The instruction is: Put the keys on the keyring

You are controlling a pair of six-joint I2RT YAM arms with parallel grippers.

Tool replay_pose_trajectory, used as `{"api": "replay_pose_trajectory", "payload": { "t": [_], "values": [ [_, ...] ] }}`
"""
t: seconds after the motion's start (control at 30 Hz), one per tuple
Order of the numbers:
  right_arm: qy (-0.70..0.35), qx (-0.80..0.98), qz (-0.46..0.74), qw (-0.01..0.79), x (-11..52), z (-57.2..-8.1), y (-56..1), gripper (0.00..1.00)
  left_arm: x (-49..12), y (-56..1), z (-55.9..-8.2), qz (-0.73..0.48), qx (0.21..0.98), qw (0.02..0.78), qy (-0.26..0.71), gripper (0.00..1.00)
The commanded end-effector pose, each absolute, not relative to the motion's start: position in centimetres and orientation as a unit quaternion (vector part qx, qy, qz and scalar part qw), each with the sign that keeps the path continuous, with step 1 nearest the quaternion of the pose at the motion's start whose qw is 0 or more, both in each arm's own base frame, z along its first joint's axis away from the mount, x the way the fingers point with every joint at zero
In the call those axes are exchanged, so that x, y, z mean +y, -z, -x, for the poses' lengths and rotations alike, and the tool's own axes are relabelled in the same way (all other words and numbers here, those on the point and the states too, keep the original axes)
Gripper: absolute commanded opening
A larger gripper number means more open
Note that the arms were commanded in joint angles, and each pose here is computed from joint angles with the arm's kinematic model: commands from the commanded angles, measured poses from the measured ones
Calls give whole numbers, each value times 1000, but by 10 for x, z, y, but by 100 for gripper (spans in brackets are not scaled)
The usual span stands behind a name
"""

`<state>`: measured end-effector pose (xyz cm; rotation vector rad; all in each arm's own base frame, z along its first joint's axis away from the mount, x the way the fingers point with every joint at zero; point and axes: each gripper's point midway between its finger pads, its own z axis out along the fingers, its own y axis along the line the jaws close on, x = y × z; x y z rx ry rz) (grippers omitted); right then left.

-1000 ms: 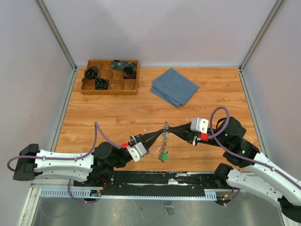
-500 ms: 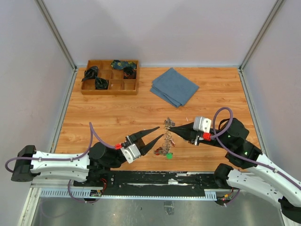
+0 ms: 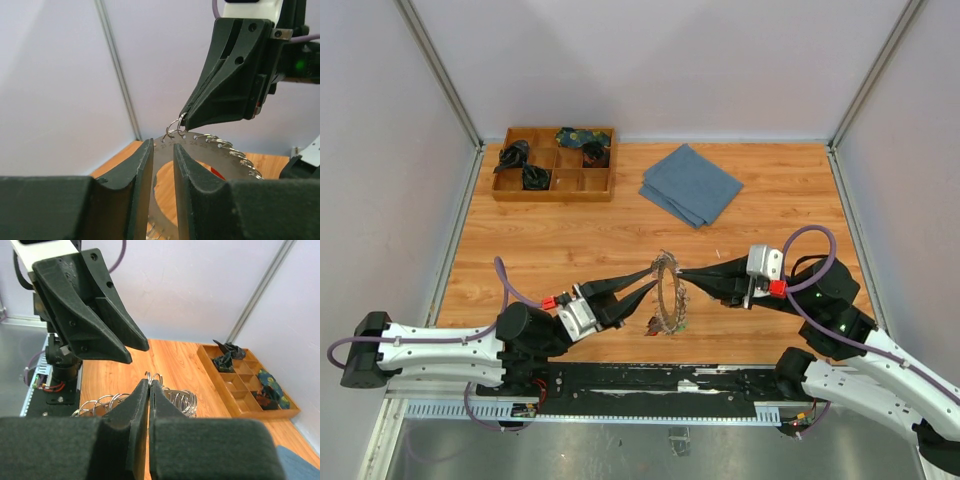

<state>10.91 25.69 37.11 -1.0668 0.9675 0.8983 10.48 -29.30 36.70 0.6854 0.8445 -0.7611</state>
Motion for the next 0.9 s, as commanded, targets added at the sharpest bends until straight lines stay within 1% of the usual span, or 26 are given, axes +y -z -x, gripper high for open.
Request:
{"api": "replay_pose_trajectory", "payload": {
  "t": [0.0, 0.27, 0.63, 0.87],
  "values": [
    [-452, 350, 457, 682, 256, -84, -407, 0, -294, -381, -93, -286, 376, 779, 413, 27],
    [-494, 308, 446, 680, 255, -68, -421, 0, -302, -390, -82, -292, 355, 769, 444, 20],
    [-504, 306, 452, 669, 259, -65, -420, 0, -308, -396, -77, -302, 341, 769, 448, 22],
    [-507, 310, 455, 663, 262, -65, -417, 0, -311, -403, -74, -301, 328, 770, 457, 22]
  ]
}}
